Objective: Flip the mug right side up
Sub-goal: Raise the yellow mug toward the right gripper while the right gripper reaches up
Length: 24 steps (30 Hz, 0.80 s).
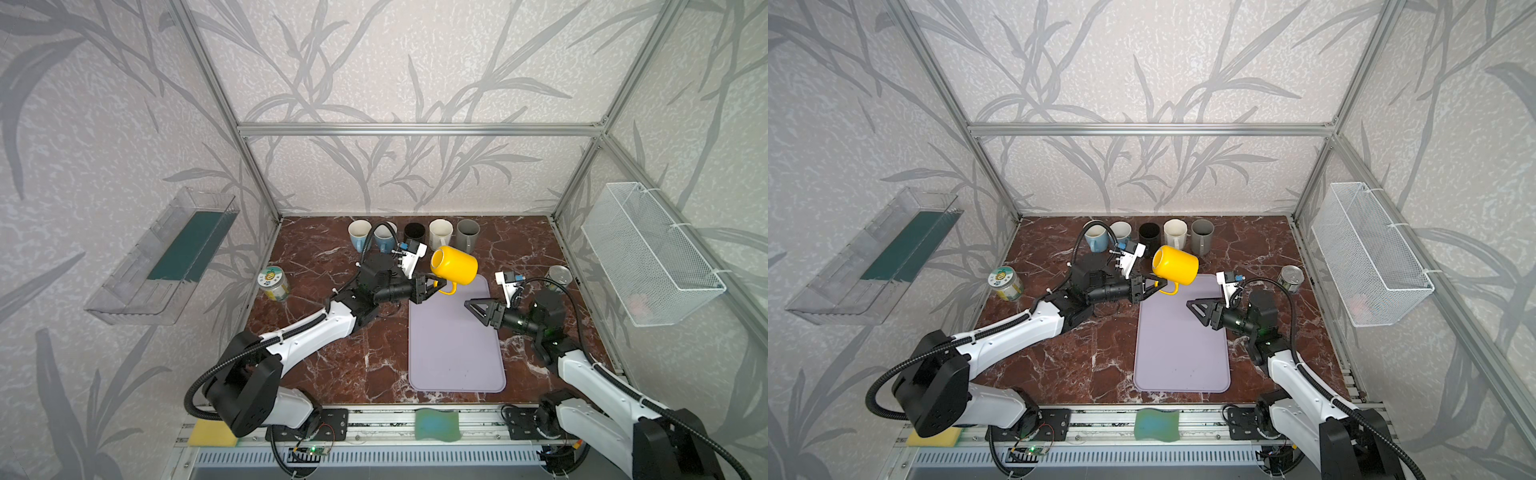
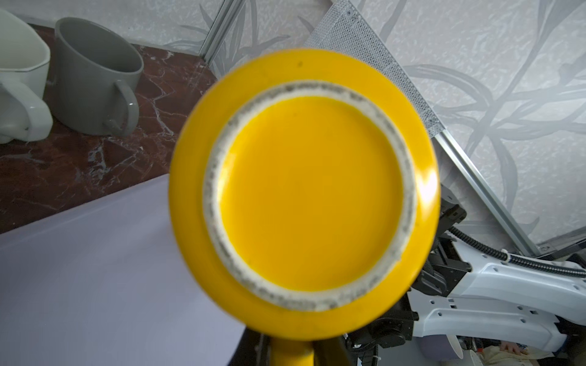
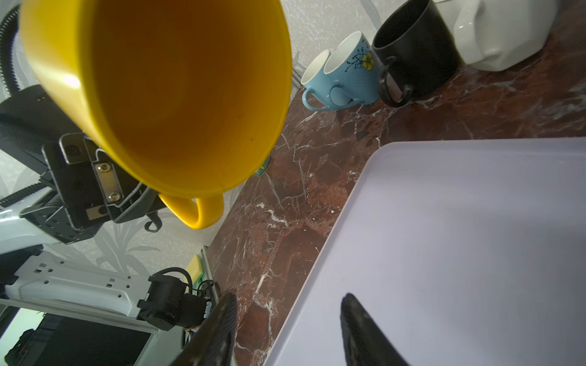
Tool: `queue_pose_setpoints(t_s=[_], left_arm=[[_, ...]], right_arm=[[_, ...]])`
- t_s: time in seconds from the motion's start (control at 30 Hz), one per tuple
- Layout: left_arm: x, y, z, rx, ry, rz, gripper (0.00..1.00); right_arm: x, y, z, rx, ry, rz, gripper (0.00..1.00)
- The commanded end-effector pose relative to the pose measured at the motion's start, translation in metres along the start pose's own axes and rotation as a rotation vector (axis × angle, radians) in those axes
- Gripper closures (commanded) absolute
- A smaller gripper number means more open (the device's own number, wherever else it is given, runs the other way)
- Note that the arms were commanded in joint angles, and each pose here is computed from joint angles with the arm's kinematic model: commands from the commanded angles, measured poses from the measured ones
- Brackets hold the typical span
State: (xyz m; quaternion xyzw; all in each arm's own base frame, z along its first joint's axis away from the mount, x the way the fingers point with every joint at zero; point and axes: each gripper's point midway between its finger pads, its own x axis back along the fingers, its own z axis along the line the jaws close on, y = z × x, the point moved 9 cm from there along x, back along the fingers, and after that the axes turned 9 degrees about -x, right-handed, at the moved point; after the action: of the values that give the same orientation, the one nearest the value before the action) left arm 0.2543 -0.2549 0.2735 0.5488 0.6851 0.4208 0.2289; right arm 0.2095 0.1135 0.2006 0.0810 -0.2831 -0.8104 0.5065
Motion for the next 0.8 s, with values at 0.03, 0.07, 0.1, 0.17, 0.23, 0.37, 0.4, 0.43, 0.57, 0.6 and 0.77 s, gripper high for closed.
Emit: queue_pose_setpoints(t_s=[0.03, 0.07, 0.1, 0.17, 0.23, 0.37, 0.4, 0.43, 0.57, 0.6, 0.77], left_arm=[[0.01, 0.029, -0.024, -0.088, -0.152, -0.158, 1.0], [0.011, 0.03, -0.024, -0.089, -0.158, -0.165, 1.0], [0.011, 0.031, -0.024, -0.087, -0.161, -0.172, 1.0], [0.013, 0.032, -0.024, -0.093, -0.173, -0.184, 1.0], [0.014, 0.033, -0.026, -0.104, -0.194, -0.188, 1.0], [0.016, 0.036, -0.028, -0.116, -0.213, -0.206, 1.0], [0.016, 0.038, -0.029, -0.116, -0.22, -0.214, 1.0], [0.018, 0.039, -0.029, -0.118, -0.226, -0.227, 1.0], [0.022, 0.043, -0.031, -0.125, -0.248, -0.262, 1.0], [0.022, 0.044, -0.031, -0.125, -0.249, -0.268, 1.0], [0.024, 0.047, -0.031, -0.129, -0.266, -0.295, 1.0]], right_arm=[[-0.006, 0.019, 0.028, 0.059, 0.11, -0.052, 0.46], [-0.007, 0.02, 0.029, 0.059, 0.12, -0.054, 0.46], [-0.008, 0.022, 0.031, 0.058, 0.13, -0.059, 0.46], [-0.01, 0.024, 0.035, 0.059, 0.144, -0.064, 0.46], [-0.012, 0.027, 0.038, 0.061, 0.154, -0.066, 0.46], [-0.011, 0.033, 0.048, 0.087, 0.192, -0.091, 0.46], [-0.011, 0.035, 0.051, 0.09, 0.2, -0.097, 0.46], [-0.01, 0.036, 0.053, 0.093, 0.207, -0.103, 0.46], [-0.008, 0.04, 0.061, 0.109, 0.23, -0.122, 0.46], [-0.007, 0.041, 0.064, 0.112, 0.236, -0.126, 0.46], [-0.006, 0.043, 0.07, 0.116, 0.259, -0.143, 0.46]])
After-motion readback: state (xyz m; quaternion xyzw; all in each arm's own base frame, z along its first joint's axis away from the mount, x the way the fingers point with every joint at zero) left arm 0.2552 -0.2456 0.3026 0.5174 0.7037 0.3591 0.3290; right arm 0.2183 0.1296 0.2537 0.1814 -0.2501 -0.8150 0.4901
